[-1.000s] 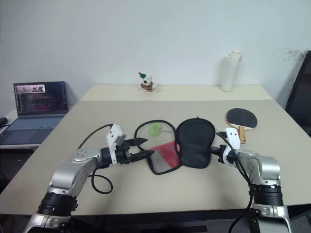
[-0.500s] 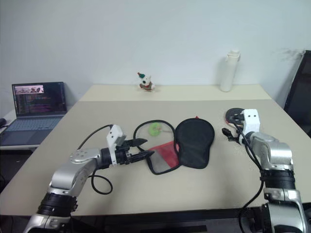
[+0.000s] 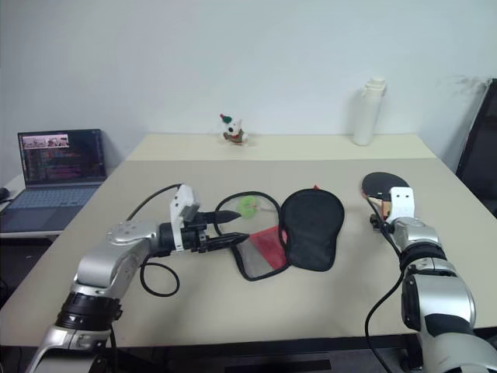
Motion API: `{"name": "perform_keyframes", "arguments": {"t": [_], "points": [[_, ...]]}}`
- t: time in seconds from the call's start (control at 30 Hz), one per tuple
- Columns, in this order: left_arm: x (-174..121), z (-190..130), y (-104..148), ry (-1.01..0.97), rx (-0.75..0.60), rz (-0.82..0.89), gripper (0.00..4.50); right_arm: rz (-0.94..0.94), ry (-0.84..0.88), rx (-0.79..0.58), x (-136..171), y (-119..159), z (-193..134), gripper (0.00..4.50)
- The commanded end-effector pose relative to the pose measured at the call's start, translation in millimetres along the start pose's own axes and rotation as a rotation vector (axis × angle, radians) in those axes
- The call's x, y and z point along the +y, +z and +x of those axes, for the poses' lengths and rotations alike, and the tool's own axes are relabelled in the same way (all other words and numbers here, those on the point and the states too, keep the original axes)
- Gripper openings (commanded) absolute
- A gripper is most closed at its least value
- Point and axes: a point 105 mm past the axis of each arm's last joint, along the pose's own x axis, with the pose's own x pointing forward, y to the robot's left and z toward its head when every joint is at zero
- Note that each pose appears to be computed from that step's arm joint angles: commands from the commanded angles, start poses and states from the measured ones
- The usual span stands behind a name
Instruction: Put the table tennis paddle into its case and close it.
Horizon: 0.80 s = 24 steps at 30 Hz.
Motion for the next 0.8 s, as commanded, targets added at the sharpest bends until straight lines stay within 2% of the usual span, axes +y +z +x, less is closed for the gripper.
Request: {"name": "perform_keyframes", "arguments": {"t": [0.03,0.1,0.3,0.33,0.63,0.8], "points": [[-0.8,-4.7,10.6,0.007,-0.020,0.051,3.63,-0.014,-0.007,-0.031,-4.6,11.2,-1.7,4.27],[-1.4,-4.9,9.9,0.009,-0.019,0.051,3.63,-0.002,0.000,-0.022,-4.5,8.4,-1.5,3.87],[-1.7,-4.5,7.4,0.010,-0.016,0.049,3.63,-0.004,0.001,0.006,-10.4,-0.6,-2.1,1.82],[-2.0,-4.0,7.1,0.009,-0.017,0.048,3.63,-0.002,0.000,0.014,-12.6,-3.0,-2.5,1.60],[-8.5,0.1,4.8,-0.021,-0.020,0.047,3.63,-0.022,-0.001,0.093,-51.1,-23.1,-18.1,1.51],[-17.7,5.8,6.9,-0.077,-0.026,0.048,3.63,-0.069,0.059,0.120,-58.6,-31.0,-60.2,1.51]]}}
